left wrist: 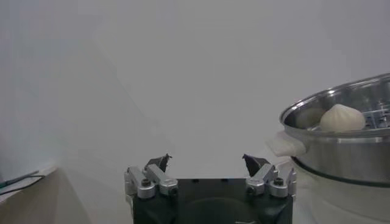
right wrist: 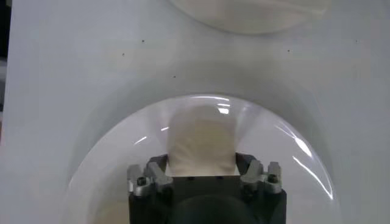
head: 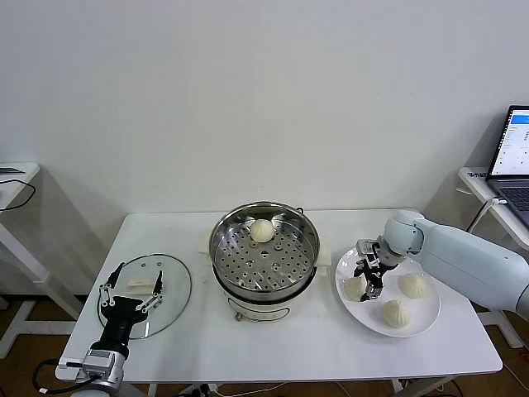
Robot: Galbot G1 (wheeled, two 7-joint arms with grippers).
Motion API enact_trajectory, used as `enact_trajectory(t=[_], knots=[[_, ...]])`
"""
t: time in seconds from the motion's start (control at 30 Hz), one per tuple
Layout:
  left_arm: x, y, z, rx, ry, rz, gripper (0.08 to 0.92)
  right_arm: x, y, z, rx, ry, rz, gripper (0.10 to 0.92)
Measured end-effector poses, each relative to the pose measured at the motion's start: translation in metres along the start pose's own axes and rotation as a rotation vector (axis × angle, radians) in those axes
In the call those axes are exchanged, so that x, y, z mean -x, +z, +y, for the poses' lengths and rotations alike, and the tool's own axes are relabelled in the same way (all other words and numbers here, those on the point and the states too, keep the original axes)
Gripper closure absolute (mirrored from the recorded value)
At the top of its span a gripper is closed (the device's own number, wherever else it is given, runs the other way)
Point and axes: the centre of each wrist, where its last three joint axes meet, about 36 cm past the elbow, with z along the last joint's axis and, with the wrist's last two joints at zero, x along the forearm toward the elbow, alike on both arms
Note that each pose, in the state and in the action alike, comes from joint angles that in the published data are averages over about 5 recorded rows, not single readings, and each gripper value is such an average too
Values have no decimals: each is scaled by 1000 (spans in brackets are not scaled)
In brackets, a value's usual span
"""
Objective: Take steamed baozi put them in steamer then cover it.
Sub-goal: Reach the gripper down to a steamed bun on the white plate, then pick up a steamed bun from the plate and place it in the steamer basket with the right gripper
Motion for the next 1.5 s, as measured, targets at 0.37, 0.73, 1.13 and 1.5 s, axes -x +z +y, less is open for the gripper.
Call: enact_trajectory(t=[0.37, 0.73, 1.13, 1.5], knots=[[-1, -1, -1, -1, 1, -3, 177, -21, 4, 0, 8, 0, -10, 369], [0, -5, -1, 10, 4, -13, 177, -110, -6, 3, 2, 27, -38, 367], [0, -10, 2, 24, 13, -28, 177, -216, -75, 12, -46, 71, -71, 361], [1, -12, 7, 28, 6, -34, 177, -232, -180, 5, -113, 71, -70, 361]])
